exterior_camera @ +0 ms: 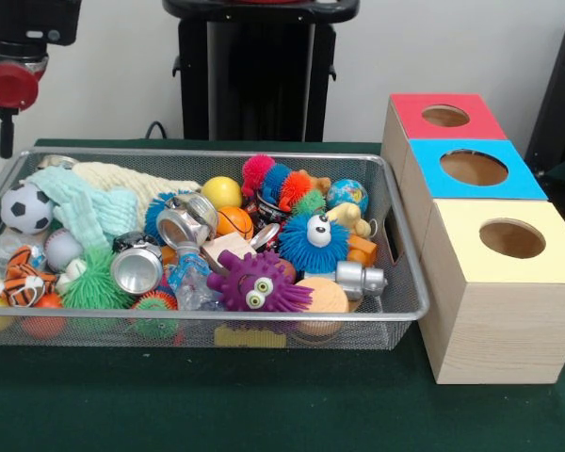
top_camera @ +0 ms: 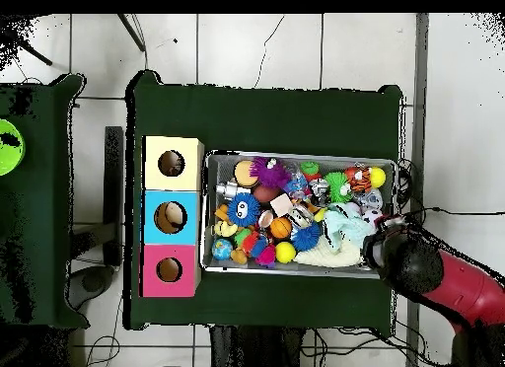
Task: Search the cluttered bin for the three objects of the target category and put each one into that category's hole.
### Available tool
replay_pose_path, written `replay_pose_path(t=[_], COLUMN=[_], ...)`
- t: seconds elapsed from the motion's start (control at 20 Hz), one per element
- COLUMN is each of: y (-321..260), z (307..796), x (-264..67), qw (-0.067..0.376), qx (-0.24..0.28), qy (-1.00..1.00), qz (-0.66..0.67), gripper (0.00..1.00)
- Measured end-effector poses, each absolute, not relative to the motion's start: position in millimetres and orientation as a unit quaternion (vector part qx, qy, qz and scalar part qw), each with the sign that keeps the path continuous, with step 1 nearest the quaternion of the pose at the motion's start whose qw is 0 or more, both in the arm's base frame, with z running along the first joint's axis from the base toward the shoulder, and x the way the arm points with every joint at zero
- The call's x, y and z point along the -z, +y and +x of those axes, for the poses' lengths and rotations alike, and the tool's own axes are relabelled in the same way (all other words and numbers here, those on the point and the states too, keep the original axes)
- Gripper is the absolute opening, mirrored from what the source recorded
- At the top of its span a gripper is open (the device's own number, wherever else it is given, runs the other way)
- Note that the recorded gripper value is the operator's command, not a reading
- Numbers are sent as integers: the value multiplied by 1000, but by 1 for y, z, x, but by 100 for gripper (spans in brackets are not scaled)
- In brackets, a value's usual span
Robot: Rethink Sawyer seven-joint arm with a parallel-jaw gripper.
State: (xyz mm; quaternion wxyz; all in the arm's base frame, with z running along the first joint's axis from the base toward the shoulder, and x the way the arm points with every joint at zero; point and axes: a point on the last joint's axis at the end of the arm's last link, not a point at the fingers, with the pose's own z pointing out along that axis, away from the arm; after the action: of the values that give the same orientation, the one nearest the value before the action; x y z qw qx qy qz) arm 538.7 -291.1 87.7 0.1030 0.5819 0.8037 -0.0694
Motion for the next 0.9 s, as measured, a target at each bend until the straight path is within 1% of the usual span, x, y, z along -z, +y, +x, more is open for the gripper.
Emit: replay_pose_path(t=[0.35,0.6,0.9], y=[-295,-308,-320], z=[535,528,508], x=[-83,-68,-34], qw=[98,85,54], qx=[66,51,33], qy=[801,792,779], qz=[587,602,623], gripper=[0,0,0])
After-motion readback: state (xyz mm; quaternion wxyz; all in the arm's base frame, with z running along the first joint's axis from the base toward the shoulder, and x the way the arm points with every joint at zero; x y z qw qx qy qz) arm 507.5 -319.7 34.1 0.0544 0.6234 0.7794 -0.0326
